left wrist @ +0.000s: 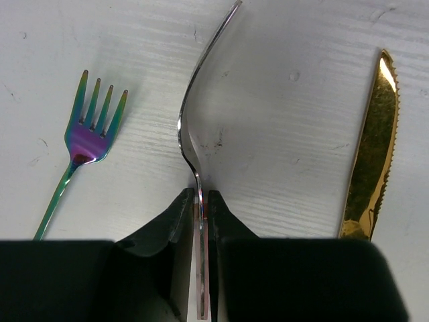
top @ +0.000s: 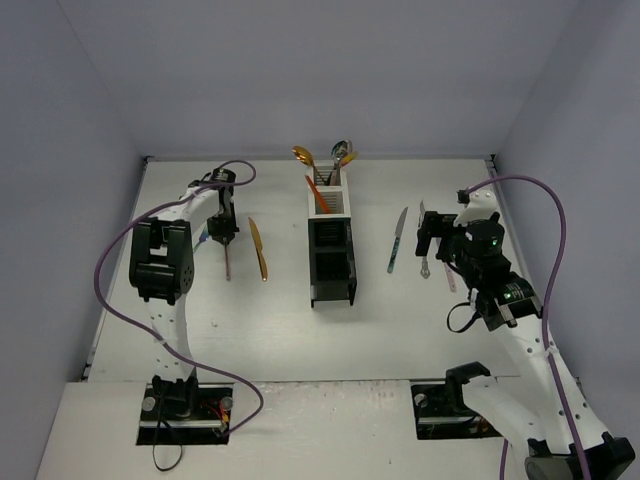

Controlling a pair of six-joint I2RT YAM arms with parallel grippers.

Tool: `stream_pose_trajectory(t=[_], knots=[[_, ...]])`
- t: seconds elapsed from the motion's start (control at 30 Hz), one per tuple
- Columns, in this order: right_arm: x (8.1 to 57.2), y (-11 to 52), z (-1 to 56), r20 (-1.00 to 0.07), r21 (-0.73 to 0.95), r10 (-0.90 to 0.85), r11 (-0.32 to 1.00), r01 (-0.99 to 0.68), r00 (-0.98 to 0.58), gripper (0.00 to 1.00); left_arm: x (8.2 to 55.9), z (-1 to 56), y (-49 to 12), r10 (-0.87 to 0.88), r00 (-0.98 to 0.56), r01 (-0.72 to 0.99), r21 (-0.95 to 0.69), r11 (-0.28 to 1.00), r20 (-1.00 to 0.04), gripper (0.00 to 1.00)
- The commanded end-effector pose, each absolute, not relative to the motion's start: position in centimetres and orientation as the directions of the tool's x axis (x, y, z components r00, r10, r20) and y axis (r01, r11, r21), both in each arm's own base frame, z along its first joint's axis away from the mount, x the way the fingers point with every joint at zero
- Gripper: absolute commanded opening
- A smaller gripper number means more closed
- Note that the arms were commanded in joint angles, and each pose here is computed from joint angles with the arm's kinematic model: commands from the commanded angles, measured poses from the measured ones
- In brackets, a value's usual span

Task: Sort the eating utensils into containers

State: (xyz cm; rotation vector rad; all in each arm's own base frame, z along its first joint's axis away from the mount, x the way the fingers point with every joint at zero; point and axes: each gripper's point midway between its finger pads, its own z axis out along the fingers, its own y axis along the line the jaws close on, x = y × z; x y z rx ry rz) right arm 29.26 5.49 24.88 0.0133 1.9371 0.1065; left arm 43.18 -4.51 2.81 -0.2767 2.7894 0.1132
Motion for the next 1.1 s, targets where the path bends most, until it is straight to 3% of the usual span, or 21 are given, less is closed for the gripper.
stream_pose_trajectory(t=[0.0, 0.27, 0.47, 0.7, 1.07], knots=[[29.5, 5.0, 28.0, -0.956, 0.094, 0.082, 0.995, -0.029, -0.282, 0.95, 43.8, 8.1, -4.5, -0.201, -0.877, -0.223, -0.001, 0.975, -0.436, 0.0], [28.8, 5.1, 29.3, -0.963, 0.084, 0.067, 0.995, -0.053, -0.262, 0.96, 45.1, 23.3, -7.9, -0.156, -0.594, -0.08, -0.135, 0.988, -0.789, 0.0], [28.0, 5.5, 30.6, -0.969, 0.1, 0.076, 0.991, -0.09, -0.233, 0.96, 44.0, 32.7, -12.9, -0.155, -0.302, 0.108, -0.196, 0.975, -0.941, 0.0], [27.5, 5.7, 31.3, -0.974, 0.098, 0.076, 0.991, -0.091, -0.213, 0.99, 41.7, 42.1, -20.5, -0.119, 0.041, 0.385, -0.094, 0.918, -0.992, 0.0], [26.4, 5.9, 31.9, -0.979, 0.069, 0.049, 0.992, -0.101, -0.196, 1.0, 41.1, 43.6, -31.1, -0.074, 0.189, 0.614, 0.059, 0.787, -0.979, 0.0]])
